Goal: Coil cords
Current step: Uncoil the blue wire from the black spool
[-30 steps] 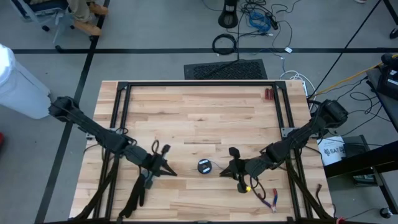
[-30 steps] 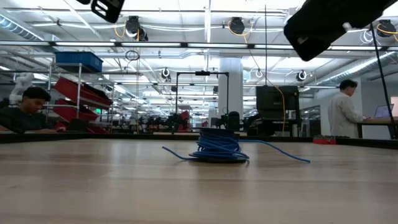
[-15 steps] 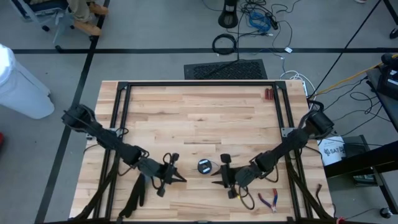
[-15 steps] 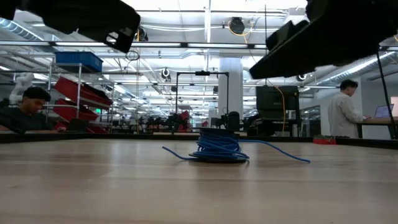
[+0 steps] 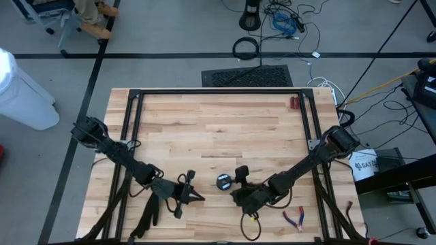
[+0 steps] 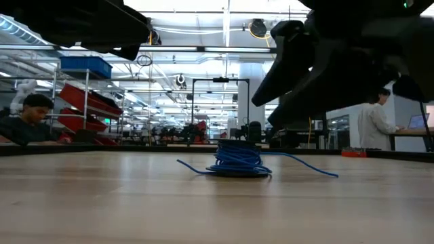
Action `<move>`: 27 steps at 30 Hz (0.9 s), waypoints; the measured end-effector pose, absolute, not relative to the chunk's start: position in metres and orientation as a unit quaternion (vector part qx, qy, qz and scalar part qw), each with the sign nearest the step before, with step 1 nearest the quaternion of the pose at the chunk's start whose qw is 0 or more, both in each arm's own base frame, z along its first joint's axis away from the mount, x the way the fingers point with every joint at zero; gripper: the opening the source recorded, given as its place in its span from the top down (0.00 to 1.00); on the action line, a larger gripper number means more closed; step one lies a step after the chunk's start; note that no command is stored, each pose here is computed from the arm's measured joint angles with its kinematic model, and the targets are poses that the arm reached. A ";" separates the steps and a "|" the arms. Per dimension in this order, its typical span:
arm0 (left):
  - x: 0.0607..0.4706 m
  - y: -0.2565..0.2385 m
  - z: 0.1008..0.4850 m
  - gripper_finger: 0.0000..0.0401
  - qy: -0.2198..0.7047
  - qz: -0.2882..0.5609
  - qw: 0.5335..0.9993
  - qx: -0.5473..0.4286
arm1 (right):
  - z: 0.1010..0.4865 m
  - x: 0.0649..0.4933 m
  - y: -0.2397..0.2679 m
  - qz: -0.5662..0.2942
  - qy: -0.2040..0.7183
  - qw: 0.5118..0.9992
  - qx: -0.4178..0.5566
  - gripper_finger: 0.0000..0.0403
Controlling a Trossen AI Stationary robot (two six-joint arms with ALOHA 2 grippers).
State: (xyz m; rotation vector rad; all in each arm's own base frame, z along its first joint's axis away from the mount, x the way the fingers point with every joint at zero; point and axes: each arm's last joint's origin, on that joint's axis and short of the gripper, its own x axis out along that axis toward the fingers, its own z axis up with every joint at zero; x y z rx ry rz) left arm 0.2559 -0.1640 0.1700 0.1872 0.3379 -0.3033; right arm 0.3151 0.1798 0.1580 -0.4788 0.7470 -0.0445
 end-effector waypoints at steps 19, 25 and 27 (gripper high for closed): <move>0.256 -0.167 0.166 0.97 0.170 -0.130 0.975 0.063 | 0.122 0.319 0.185 -0.046 0.373 0.864 -0.335 0.45; 0.256 -0.172 0.161 0.97 0.166 -0.135 0.975 0.062 | 0.118 0.319 0.184 -0.071 0.371 0.856 -0.353 0.50; 0.256 -0.172 0.160 0.97 0.167 -0.132 0.975 0.065 | 0.118 0.319 0.183 -0.078 0.369 0.853 -0.361 0.52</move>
